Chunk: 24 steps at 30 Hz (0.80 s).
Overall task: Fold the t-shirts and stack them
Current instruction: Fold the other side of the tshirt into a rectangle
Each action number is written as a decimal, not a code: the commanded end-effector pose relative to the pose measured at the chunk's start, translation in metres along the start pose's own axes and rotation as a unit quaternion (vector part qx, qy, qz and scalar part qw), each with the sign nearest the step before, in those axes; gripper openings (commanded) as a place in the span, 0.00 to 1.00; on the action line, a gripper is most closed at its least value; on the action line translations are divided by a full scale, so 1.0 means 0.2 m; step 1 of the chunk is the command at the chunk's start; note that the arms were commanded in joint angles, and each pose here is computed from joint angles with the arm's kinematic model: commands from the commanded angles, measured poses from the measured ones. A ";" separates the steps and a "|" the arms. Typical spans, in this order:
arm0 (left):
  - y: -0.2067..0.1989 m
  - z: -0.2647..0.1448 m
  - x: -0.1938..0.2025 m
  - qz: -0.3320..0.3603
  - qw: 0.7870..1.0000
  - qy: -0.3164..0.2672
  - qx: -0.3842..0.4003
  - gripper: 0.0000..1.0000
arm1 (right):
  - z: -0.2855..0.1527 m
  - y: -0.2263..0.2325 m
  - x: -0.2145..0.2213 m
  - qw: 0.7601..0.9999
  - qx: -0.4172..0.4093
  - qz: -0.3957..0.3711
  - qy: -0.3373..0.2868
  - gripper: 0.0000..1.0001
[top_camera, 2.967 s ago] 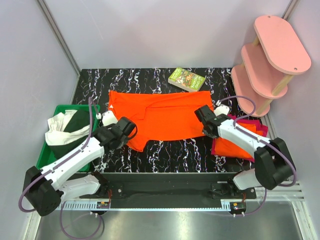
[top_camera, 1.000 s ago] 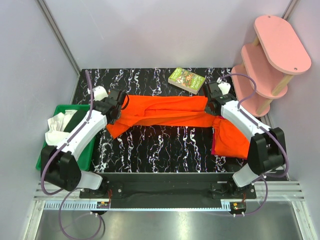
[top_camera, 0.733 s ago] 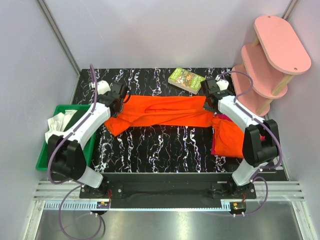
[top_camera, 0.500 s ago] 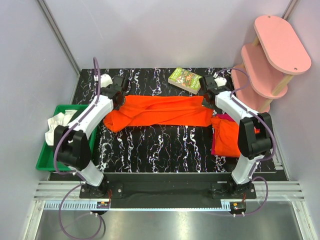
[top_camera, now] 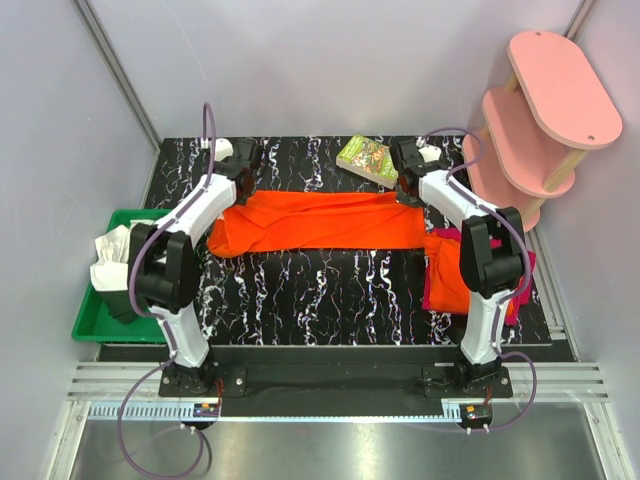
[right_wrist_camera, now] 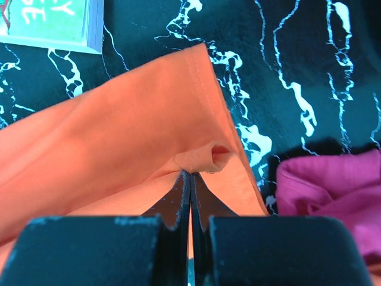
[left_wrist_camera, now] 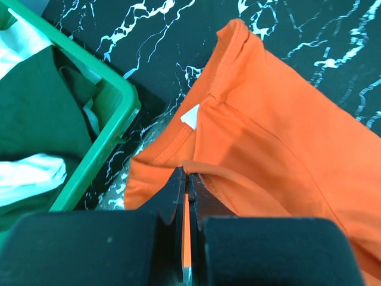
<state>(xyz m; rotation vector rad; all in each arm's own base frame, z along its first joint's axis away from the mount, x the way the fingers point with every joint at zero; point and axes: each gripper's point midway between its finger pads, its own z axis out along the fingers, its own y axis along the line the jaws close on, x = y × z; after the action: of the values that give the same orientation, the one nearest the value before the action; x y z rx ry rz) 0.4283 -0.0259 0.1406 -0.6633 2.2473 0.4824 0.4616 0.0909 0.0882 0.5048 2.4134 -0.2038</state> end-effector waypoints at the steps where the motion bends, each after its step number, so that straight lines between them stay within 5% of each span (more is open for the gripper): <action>1: -0.04 0.06 -0.11 -0.005 1.000 -0.021 0.006 0.00 | 0.03 0.04 -0.09 1.000 -0.006 0.000 -0.016 0.00; 24: -0.10 0.24 -0.14 0.003 1.000 0.007 0.015 0.00 | 0.22 -0.02 -0.09 1.000 0.021 0.003 0.001 0.00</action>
<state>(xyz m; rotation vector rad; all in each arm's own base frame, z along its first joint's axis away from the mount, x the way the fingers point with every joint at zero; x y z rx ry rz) 0.4675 -0.0109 0.1115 -0.6325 2.3159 0.4743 0.4845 0.0753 0.0575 0.5219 2.4482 -0.2575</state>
